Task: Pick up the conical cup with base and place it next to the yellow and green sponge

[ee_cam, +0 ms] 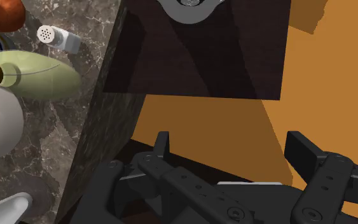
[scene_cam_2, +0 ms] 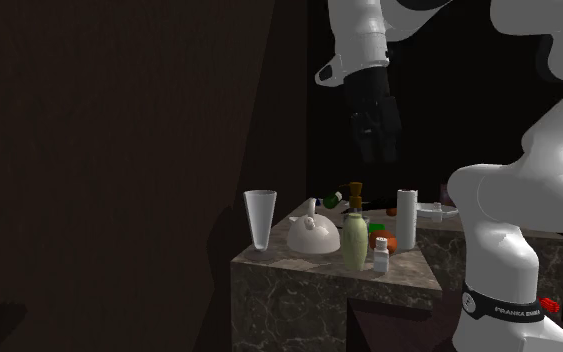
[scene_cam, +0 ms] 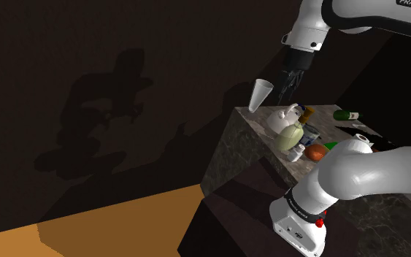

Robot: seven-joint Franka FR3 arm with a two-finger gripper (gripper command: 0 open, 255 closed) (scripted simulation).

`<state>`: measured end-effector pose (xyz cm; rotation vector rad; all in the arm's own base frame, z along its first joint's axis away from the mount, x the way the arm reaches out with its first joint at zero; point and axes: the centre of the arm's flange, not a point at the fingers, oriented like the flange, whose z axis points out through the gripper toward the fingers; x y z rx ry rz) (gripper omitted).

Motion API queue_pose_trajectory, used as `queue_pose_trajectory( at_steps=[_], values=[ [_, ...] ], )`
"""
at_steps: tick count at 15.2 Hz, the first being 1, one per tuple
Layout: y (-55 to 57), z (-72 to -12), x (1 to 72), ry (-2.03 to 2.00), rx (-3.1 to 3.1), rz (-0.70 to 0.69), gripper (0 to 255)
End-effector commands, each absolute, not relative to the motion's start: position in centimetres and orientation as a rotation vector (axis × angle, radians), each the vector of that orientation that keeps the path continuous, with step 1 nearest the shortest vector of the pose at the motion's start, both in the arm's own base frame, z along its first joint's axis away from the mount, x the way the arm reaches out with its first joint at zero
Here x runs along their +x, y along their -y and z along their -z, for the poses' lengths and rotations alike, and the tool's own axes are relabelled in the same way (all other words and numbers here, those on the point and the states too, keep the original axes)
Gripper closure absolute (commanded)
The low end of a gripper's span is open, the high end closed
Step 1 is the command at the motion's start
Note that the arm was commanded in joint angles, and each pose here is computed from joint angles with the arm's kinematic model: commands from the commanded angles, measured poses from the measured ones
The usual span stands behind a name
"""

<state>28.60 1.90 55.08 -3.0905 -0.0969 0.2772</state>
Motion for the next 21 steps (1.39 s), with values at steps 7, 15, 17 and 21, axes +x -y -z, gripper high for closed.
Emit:
queue_pose_trajectory(
  at_steps=[7, 15, 17, 21],
  values=[
    [3.8, -52.7, 32.6, 0.120, -3.128, -0.256, 0],
    [11.3, -50.1, 38.2, 0.151, -3.177, -0.226, 0],
    [13.2, -49.5, 39.7, 0.159, -3.189, -0.218, 0],
    [16.9, -48.4, 42.6, 0.175, -3.213, -0.203, 0]
  ],
)
